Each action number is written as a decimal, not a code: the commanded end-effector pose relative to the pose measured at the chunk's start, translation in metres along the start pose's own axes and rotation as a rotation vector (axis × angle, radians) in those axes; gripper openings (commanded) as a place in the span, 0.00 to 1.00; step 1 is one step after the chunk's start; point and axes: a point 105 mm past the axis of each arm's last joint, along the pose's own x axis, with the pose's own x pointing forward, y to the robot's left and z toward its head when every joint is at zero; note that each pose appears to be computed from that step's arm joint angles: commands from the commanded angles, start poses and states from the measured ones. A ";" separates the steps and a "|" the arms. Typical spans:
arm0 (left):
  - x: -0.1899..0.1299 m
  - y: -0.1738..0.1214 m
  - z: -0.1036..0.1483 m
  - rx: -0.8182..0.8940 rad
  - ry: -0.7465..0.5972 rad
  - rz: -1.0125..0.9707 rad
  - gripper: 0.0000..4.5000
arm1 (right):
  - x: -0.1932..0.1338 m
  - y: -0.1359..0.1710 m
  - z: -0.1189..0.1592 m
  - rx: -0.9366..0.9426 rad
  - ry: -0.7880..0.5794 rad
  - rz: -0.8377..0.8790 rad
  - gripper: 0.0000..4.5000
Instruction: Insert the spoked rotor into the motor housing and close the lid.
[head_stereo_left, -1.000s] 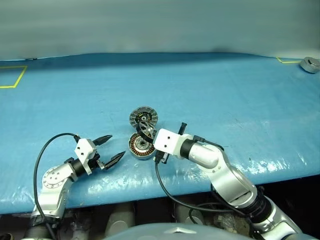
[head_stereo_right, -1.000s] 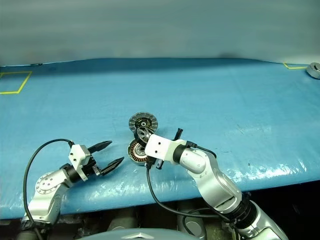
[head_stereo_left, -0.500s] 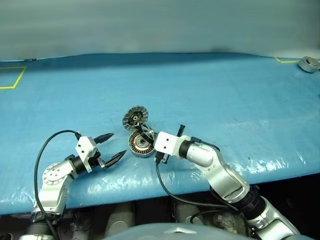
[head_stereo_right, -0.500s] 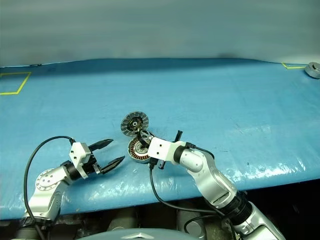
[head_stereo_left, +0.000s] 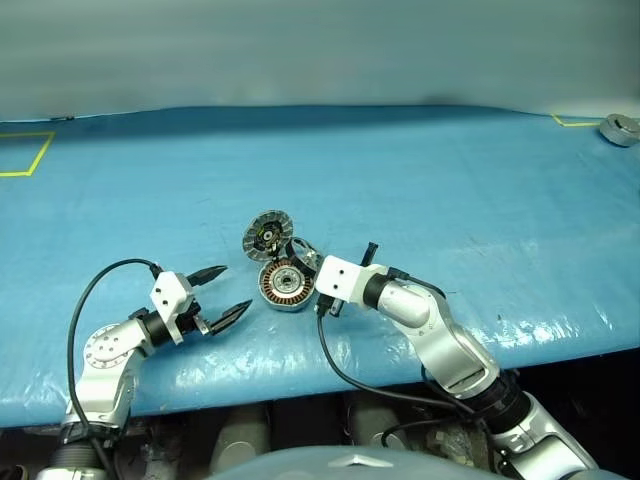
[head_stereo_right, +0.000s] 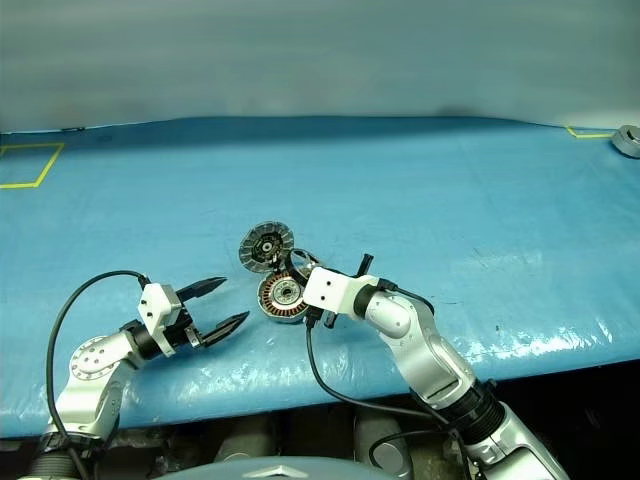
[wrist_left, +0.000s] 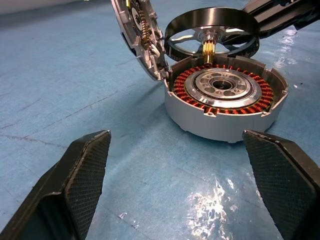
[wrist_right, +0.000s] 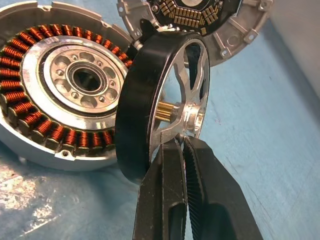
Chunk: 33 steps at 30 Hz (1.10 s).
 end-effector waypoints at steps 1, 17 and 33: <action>0.000 0.003 0.007 0.028 -0.016 -0.006 1.00 | -0.002 -0.016 0.011 -0.016 -0.049 -0.044 0.01; 0.009 0.007 0.007 0.028 -0.019 -0.032 1.00 | -0.043 -0.048 0.007 0.005 -0.165 -0.022 0.01; 0.016 0.006 0.009 0.033 -0.029 -0.043 1.00 | -0.022 -0.043 0.009 -0.068 -0.245 0.034 0.01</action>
